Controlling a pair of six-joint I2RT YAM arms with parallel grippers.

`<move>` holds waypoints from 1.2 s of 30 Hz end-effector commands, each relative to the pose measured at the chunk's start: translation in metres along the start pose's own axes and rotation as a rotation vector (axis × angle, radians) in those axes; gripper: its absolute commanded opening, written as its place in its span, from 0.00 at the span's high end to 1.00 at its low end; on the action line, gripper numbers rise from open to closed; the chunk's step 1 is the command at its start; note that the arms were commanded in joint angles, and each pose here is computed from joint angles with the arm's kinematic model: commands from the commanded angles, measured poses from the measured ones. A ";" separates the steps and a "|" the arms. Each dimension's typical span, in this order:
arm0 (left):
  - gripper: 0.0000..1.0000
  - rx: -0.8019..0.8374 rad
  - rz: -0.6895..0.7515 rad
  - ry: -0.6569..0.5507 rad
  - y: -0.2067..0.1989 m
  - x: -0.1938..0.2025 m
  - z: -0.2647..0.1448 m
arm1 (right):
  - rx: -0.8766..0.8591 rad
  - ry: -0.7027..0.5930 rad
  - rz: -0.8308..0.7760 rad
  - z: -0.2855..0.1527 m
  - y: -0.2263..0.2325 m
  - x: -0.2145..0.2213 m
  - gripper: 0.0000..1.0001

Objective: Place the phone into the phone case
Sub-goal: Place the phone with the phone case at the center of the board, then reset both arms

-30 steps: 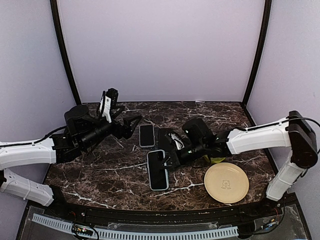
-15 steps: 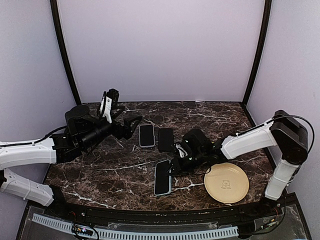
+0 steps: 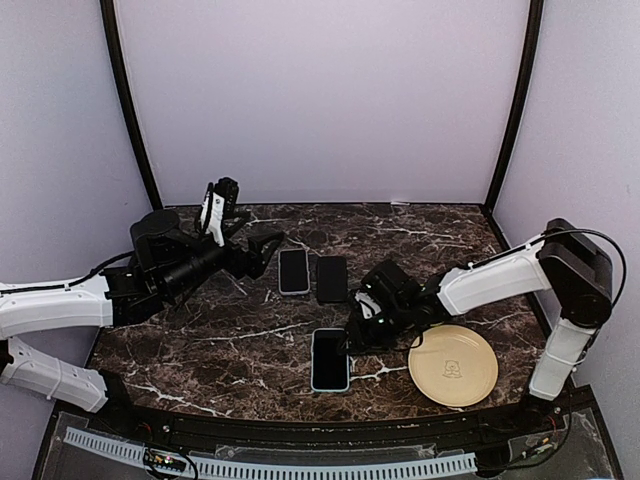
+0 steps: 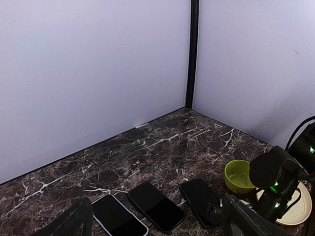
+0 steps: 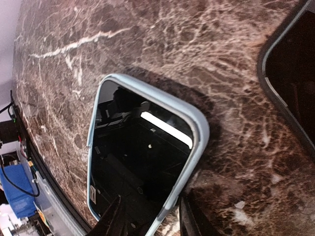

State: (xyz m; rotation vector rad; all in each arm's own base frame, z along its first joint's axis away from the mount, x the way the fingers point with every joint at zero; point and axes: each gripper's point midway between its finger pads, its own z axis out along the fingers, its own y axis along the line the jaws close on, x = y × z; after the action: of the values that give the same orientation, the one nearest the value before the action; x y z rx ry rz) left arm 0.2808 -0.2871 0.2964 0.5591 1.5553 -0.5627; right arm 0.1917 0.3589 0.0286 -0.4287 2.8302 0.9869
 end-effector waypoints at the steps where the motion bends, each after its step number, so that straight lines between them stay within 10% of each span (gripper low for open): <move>1: 0.07 0.001 0.012 -0.027 0.000 -0.015 0.001 | 0.077 -0.038 -0.048 -0.014 -0.002 -0.013 0.57; 12: 0.06 -0.018 0.019 -0.019 0.002 -0.011 0.003 | 0.235 -0.176 -0.272 -0.065 0.026 -0.070 0.02; 25: 0.04 -0.159 0.092 0.022 0.032 0.023 0.015 | 0.241 -0.633 -0.481 -0.124 0.064 -0.223 0.01; 36: 0.01 -0.437 -0.074 0.143 0.147 0.077 0.024 | 0.298 -0.891 -0.280 -0.245 -0.060 -0.281 0.01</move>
State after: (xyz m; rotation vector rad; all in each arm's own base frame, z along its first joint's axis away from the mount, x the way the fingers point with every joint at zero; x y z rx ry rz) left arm 0.3718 -0.2198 0.2198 0.3424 1.7496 -0.2321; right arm 0.4577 0.2691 0.2012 -0.3279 2.1219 0.5174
